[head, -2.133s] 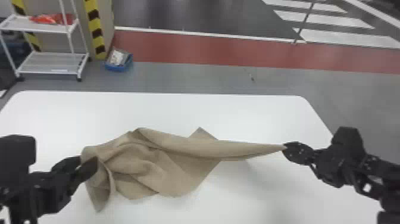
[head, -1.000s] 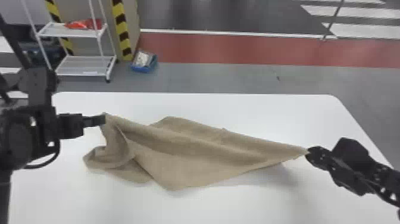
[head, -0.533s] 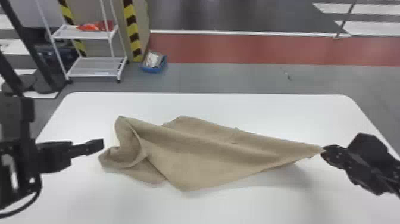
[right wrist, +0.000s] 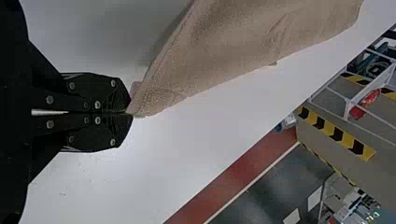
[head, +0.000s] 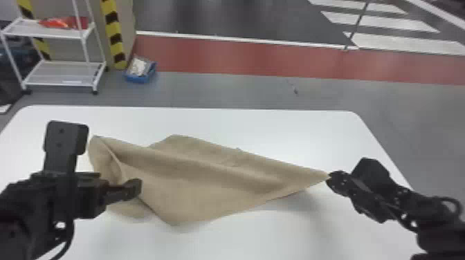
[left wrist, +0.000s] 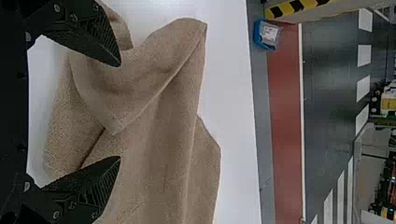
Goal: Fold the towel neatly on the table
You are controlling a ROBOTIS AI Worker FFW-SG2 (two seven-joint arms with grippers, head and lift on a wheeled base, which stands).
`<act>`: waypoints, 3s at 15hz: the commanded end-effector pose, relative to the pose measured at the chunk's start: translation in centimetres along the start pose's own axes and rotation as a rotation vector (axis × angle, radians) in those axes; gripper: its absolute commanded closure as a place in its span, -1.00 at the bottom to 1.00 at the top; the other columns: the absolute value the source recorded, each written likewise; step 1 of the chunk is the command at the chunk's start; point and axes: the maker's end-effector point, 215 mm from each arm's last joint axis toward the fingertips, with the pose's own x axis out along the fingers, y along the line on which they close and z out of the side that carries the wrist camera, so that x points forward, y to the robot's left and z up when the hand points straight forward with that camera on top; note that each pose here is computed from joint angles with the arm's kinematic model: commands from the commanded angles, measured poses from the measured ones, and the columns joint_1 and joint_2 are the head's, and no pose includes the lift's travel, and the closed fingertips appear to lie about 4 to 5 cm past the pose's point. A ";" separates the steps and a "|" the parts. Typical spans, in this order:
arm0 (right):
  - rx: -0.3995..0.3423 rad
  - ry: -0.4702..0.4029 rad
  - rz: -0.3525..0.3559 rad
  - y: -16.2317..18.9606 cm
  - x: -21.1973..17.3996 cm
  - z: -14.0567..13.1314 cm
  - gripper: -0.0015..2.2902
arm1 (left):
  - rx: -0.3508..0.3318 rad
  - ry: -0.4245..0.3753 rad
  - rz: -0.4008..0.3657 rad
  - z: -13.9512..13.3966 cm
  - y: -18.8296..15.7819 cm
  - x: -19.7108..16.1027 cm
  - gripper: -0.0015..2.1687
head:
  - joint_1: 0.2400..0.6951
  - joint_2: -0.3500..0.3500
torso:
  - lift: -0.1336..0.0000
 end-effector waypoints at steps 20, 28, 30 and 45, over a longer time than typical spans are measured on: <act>0.207 0.003 -0.021 -2.4 -2.3 -2.2 0.19 | 0.072 0.004 0.210 0.1 5.6 2.4 0.98 | 1.00 -0.52 | -0.86; 0.266 0.027 -0.104 -5.6 -5.2 -4.7 0.19 | 0.000 -0.097 0.286 14.0 13.4 2.9 0.98 | 1.00 -0.43 | -0.86; 0.282 0.042 -0.128 -6.5 -6.1 -5.6 0.19 | 0.007 -0.164 0.281 17.3 13.9 5.1 0.77 | 1.00 -0.41 | -0.86; 0.289 0.037 -0.107 -4.9 -7.6 -5.0 0.19 | 0.013 -0.018 0.171 6.2 12.0 3.9 -0.92 | 1.00 -0.47 | -0.86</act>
